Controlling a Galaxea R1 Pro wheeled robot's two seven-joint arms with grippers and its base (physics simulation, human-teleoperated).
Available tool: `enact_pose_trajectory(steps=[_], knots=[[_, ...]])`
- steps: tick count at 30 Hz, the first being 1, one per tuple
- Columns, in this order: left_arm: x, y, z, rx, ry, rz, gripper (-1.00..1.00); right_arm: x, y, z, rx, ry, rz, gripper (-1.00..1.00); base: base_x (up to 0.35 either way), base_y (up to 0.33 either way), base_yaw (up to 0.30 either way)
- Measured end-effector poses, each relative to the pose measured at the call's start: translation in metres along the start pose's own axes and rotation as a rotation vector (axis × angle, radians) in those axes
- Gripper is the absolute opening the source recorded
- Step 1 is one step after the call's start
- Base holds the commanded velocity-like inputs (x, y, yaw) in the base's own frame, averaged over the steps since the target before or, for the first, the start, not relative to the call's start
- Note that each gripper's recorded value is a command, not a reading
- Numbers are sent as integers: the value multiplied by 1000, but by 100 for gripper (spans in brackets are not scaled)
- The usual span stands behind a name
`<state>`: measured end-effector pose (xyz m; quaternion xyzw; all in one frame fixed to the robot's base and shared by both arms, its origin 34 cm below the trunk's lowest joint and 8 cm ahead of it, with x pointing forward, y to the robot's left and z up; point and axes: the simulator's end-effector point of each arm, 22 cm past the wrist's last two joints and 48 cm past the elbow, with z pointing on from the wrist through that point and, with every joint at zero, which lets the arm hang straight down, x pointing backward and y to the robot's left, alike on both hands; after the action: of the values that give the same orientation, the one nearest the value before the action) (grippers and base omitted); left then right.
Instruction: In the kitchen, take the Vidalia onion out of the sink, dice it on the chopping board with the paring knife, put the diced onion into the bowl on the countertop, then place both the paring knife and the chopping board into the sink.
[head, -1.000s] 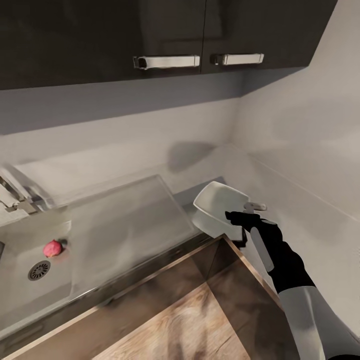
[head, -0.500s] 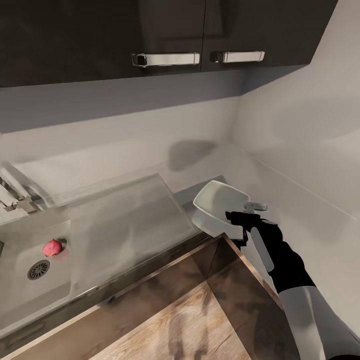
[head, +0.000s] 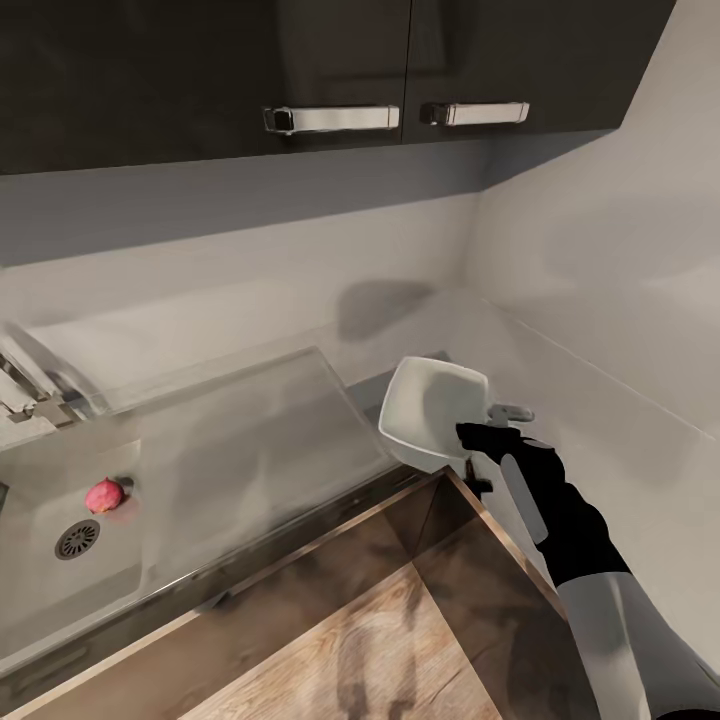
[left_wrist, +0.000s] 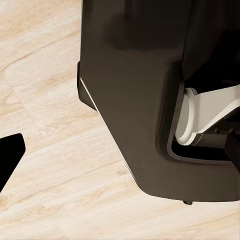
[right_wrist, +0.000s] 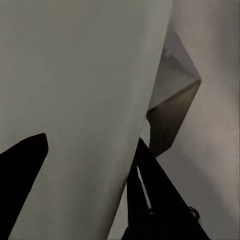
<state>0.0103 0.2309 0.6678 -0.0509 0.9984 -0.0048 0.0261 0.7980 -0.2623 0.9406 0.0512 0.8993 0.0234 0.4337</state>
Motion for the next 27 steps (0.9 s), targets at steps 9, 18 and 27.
enact_pose_trajectory(steps=[9, 18, 27], knots=[[-1, 0, 1, 1, -4, 0, 100, -2, 1, -2, -6, -2, 8, -100, 0, 0, -22], [-5, -1, 2, 2, -17, 0, 100, -10, 2, -7, -6, -15, 7, -100, 0, 0, -7], [-6, -1, 3, 2, -21, 0, 100, -17, 3, -12, -8, -28, 8, -100, -76, 0, 0]])
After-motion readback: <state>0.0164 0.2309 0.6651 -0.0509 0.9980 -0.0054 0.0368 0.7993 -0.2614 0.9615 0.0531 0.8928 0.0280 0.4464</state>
